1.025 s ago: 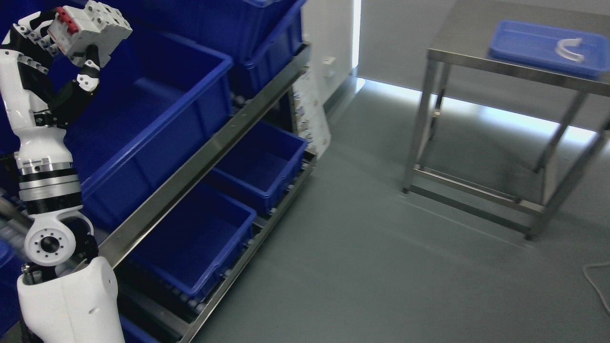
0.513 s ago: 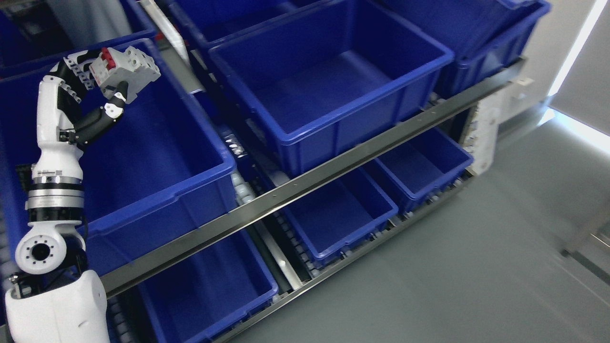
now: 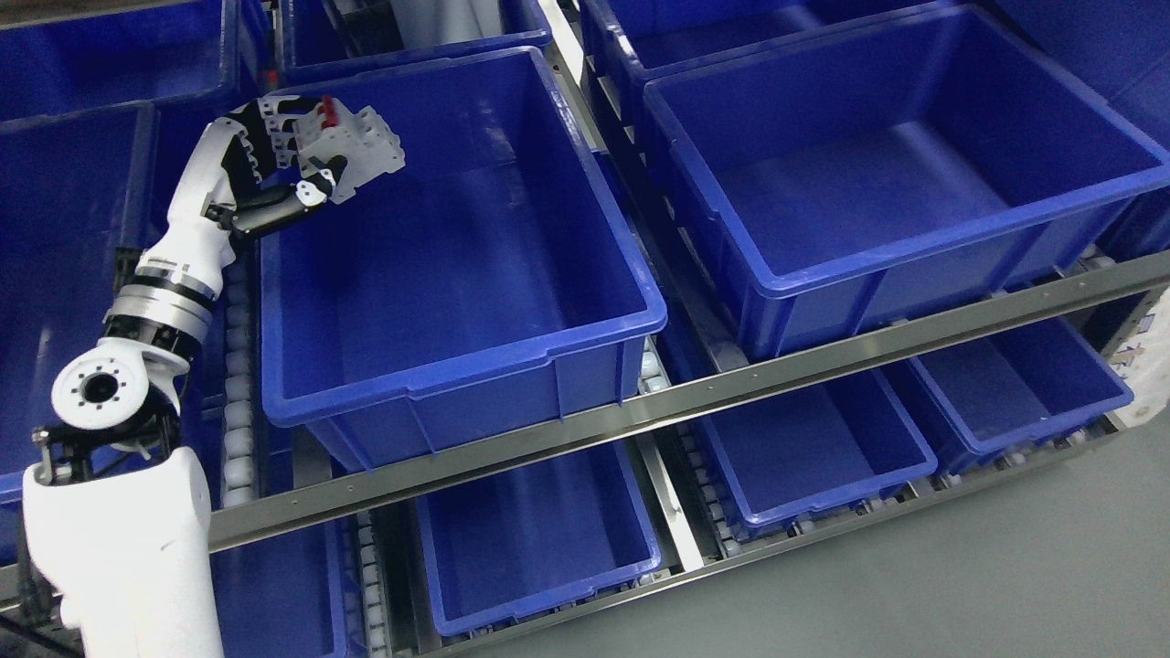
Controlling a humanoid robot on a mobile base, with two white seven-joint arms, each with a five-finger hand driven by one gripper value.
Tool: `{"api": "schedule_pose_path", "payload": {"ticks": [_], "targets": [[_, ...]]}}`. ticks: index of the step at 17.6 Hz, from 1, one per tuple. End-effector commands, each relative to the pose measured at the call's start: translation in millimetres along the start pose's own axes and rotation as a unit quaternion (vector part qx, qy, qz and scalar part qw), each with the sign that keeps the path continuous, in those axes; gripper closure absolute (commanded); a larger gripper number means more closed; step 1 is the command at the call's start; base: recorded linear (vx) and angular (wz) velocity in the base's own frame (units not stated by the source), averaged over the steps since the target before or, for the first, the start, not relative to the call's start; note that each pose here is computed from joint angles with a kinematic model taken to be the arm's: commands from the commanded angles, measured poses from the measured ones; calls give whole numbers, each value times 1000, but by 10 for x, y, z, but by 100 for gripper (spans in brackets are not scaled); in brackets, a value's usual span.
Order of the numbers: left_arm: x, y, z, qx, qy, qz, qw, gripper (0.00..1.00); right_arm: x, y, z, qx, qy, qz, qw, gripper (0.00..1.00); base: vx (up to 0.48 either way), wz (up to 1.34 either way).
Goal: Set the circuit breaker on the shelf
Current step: 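Lower the left hand with the breaker into the upper blue bin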
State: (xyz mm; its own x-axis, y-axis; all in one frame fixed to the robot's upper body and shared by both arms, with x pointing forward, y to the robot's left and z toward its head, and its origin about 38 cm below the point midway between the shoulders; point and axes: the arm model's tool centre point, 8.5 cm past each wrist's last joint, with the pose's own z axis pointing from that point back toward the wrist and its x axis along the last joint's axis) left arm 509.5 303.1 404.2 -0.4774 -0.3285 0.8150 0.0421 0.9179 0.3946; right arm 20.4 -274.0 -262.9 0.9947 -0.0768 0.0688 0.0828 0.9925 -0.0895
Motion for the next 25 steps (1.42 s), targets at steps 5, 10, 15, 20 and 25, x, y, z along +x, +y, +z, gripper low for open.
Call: {"api": "schedule_pose_path", "payload": {"ticks": [5, 10, 15, 20, 25], "targets": [[-745, -215, -868, -108, 187, -56, 975, 85, 16, -110, 1, -7, -3, 1, 1000, 0, 26, 154], [-1030, -715, -896, -164, 251, -42, 953, 84, 16, -110, 1, -7, -3, 1, 1000, 0, -4, -57], [-1215, -919, -824, -181, 286, -87, 937, 81, 16, -110, 1, -7, -3, 1, 1000, 0, 0, -43], [-1196, -876, -839, -180, 288, -106, 935, 61, 6, -111, 1, -7, -2, 1, 1000, 0, 5, 0], [-1113, -793, -894, -175, 283, -116, 936, 48, 16, -110, 1, -7, -3, 1, 1000, 0, 3, -4]]}}
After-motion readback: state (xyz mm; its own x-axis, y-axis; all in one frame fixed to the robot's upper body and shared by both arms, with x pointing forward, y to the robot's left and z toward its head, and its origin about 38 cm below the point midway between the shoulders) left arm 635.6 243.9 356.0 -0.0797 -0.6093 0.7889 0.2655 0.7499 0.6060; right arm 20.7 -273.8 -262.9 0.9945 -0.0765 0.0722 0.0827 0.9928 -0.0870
